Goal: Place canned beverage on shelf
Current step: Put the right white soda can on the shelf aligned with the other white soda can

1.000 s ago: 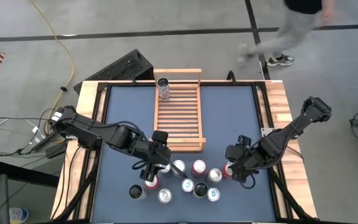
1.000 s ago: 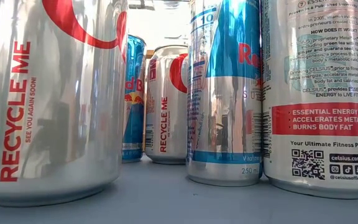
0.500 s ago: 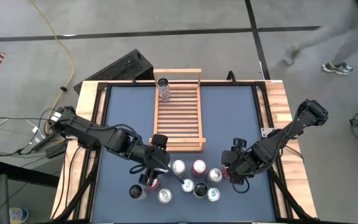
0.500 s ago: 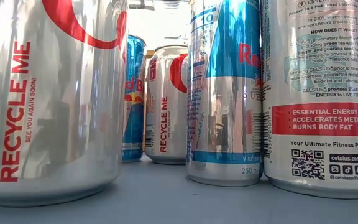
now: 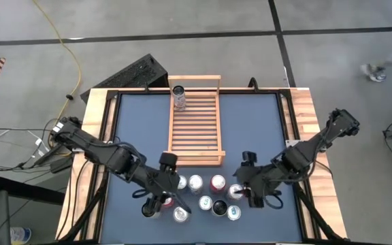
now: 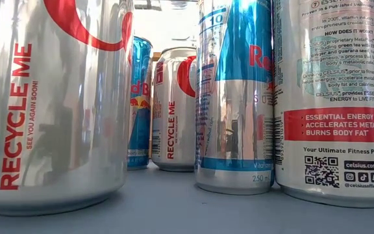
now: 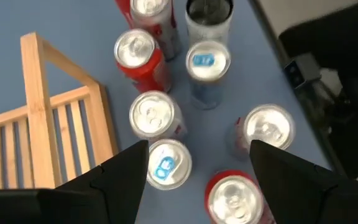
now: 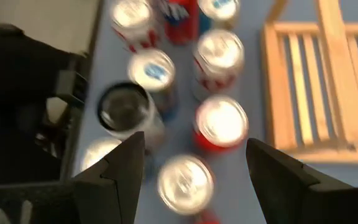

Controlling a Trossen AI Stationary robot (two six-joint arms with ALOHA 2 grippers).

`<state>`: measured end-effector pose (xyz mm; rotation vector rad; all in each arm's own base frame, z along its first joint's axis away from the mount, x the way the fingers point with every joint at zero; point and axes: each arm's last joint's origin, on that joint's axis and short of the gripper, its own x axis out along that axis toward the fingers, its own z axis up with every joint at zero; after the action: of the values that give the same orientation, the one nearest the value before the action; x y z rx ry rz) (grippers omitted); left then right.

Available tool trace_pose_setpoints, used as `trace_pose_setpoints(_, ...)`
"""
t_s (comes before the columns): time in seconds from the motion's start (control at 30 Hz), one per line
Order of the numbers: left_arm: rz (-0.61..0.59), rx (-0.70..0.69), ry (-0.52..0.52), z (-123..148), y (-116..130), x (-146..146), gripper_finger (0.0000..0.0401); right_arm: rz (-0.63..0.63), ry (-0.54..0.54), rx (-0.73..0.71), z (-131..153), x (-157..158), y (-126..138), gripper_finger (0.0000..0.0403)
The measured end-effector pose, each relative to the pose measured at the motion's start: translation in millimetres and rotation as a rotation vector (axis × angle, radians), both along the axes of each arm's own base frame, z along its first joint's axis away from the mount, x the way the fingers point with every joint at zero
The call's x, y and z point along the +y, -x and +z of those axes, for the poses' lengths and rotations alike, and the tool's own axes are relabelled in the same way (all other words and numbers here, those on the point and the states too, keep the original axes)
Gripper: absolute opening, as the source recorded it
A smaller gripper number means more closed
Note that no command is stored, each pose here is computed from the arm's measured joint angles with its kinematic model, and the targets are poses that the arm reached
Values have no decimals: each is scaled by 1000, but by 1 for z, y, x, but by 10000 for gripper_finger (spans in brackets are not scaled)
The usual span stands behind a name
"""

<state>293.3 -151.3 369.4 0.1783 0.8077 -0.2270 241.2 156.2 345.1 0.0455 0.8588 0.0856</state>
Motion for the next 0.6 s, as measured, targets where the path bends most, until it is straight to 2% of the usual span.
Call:
trace_pose_setpoints(0.2, -41, -17, 32, 7, 12, -20, 268, 17, -18, -67, -4, 15, -10, 255)
trace_pose_setpoints(0.5, -89, 33, 52, 7, 41, -49, 268, 17, 9, -34, -49, 45, -49, 255)
trace_pose_setpoints(0.6, -114, 25, 37, 7, 50, -59, 268, 18, -2, -25, -53, 54, -60, 255)
